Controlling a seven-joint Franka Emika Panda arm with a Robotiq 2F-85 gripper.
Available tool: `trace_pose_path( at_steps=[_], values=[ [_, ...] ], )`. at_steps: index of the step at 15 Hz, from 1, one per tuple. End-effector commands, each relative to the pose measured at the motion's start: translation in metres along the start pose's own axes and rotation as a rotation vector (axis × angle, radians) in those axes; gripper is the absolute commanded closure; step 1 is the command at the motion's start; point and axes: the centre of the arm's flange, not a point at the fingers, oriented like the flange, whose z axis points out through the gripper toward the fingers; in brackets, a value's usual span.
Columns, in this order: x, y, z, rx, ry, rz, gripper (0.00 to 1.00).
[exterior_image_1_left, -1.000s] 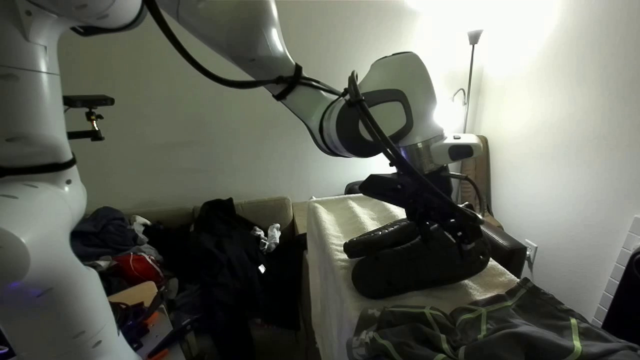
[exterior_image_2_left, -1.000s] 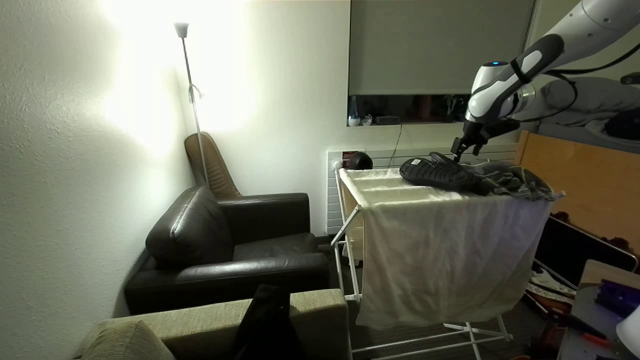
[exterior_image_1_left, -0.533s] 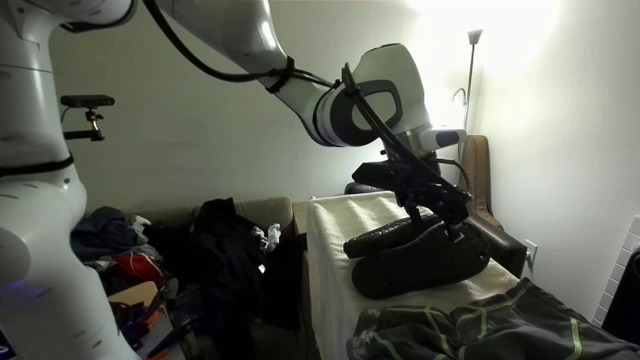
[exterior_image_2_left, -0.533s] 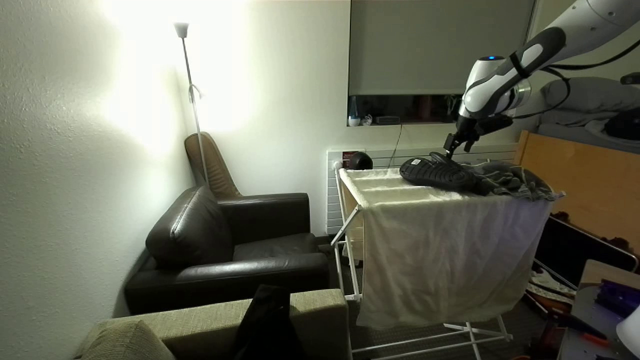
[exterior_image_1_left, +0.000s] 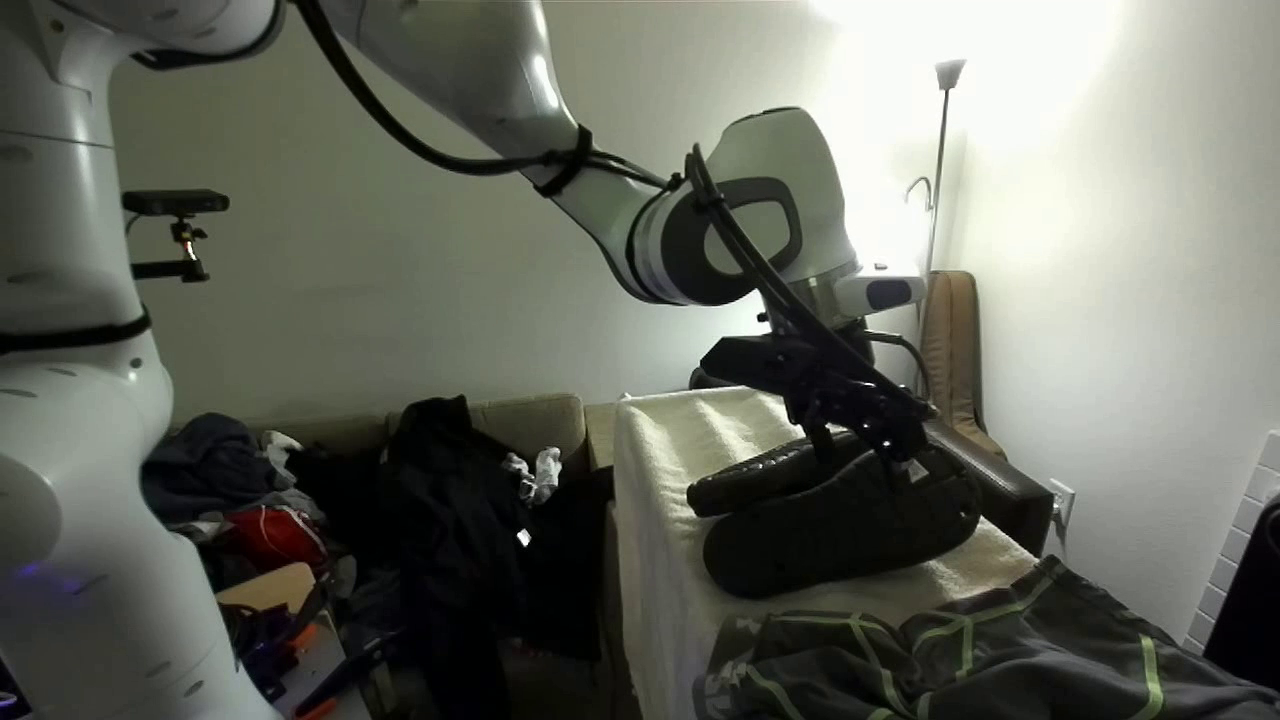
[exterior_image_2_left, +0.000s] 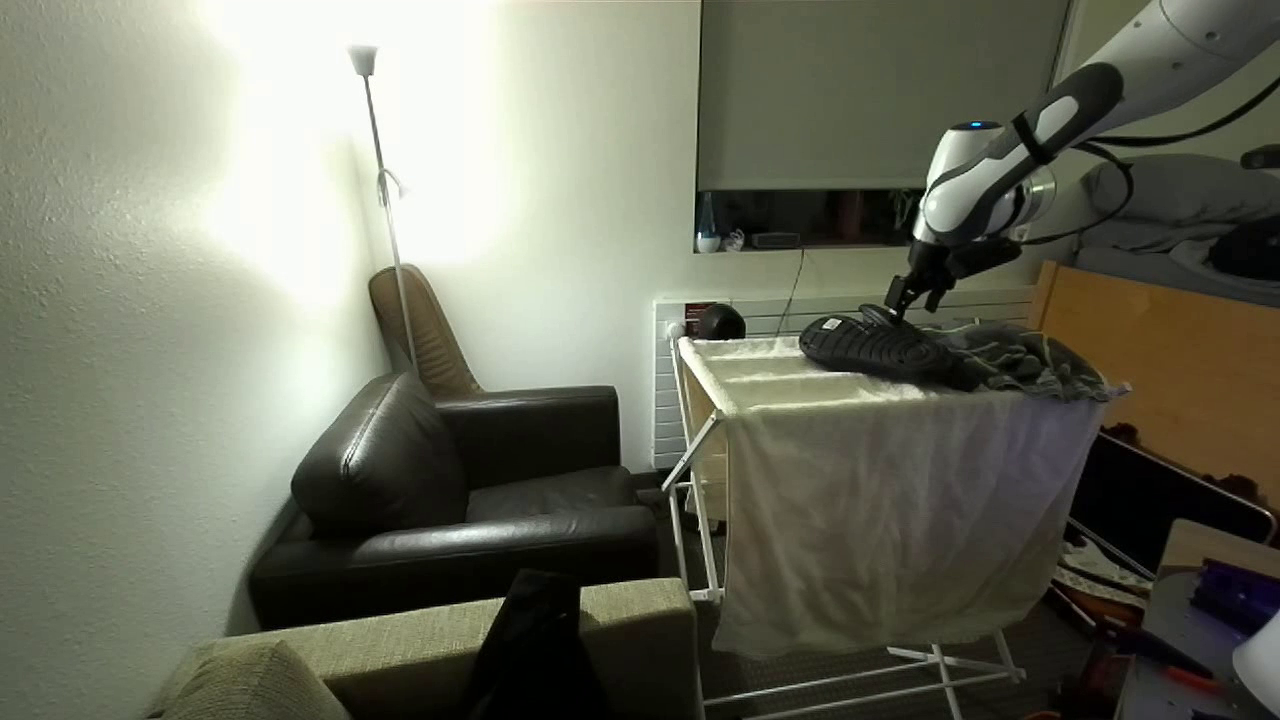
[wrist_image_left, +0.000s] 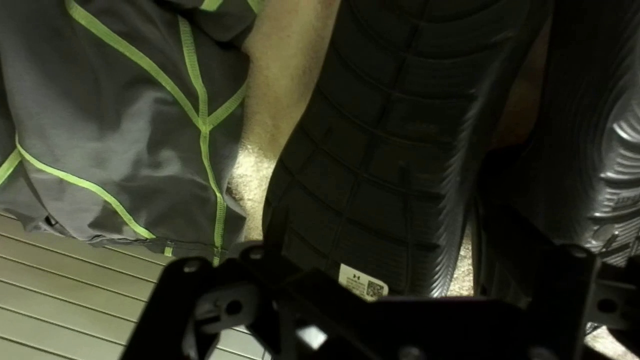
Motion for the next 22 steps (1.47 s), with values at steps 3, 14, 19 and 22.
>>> trace_pose_path(
  at_steps=[3, 14, 19, 22],
  values=[
    [-0.006, 0.002, 0.014, 0.002, 0.008, -0.044, 0.0],
    [-0.008, 0.005, 0.014, -0.108, 0.079, -0.144, 0.0],
    [-0.011, -0.012, 0.009, -0.048, 0.063, -0.167, 0.0],
    [-0.013, -0.025, 0.011, -0.002, 0.05, -0.155, 0.0]
  ],
)
